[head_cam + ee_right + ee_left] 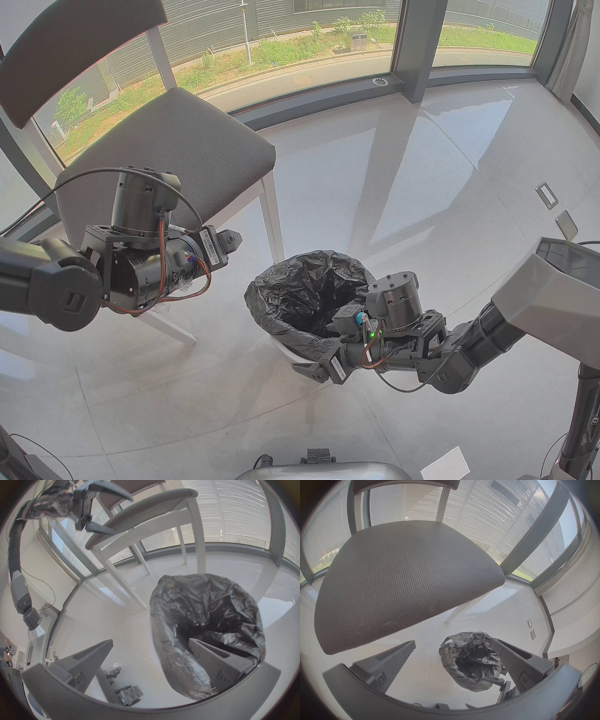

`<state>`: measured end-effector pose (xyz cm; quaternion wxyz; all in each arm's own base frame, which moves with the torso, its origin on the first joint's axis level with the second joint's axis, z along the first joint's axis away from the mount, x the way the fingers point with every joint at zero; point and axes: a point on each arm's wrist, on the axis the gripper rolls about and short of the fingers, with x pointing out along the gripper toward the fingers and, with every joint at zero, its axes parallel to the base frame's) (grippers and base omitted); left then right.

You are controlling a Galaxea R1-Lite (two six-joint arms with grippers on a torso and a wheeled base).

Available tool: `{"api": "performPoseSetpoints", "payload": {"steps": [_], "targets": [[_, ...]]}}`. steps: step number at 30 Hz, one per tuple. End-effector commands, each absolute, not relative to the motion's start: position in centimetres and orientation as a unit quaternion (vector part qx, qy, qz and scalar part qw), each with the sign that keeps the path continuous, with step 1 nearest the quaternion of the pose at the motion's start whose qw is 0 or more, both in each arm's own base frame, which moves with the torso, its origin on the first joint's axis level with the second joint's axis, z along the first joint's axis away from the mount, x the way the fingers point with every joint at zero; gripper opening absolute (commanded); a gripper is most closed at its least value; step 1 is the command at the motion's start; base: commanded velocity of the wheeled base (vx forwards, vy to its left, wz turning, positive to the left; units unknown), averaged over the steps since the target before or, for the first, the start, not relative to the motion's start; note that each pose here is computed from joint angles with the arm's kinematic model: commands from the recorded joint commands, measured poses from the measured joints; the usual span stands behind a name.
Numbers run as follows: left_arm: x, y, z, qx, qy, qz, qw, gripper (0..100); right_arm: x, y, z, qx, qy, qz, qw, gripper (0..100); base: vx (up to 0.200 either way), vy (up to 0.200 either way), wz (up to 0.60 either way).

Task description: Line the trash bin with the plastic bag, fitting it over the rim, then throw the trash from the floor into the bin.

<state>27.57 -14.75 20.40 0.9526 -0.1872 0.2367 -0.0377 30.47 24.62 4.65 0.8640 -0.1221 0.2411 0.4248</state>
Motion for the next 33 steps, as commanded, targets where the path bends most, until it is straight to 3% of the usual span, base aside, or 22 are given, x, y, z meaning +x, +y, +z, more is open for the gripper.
{"api": "performPoseSetpoints", "payload": {"steps": [1,15,16,33], "targets": [[27.3,-14.6,21.0,-0.192,0.227,-0.042,0.954,100,30.4,25.1,3.1,-0.127,0.257,0.429,0.857,100,0.000,0.000,0.00],[27.3,-14.7,21.5,-0.199,0.213,-0.046,0.956,100,31.7,26.1,1.6,-0.129,0.257,0.429,0.856,100,0.000,0.000,0.00],[27.3,-14.7,21.5,-0.199,0.212,-0.046,0.956,100,31.7,26.1,1.6,-0.129,0.257,0.429,0.856,0,0.000,0.000,0.00],[27.8,-15.0,21.6,-0.200,0.209,-0.048,0.956,100,31.4,26.2,2.0,-0.132,0.253,0.432,0.855,0,0.000,0.000,0.00]]}}
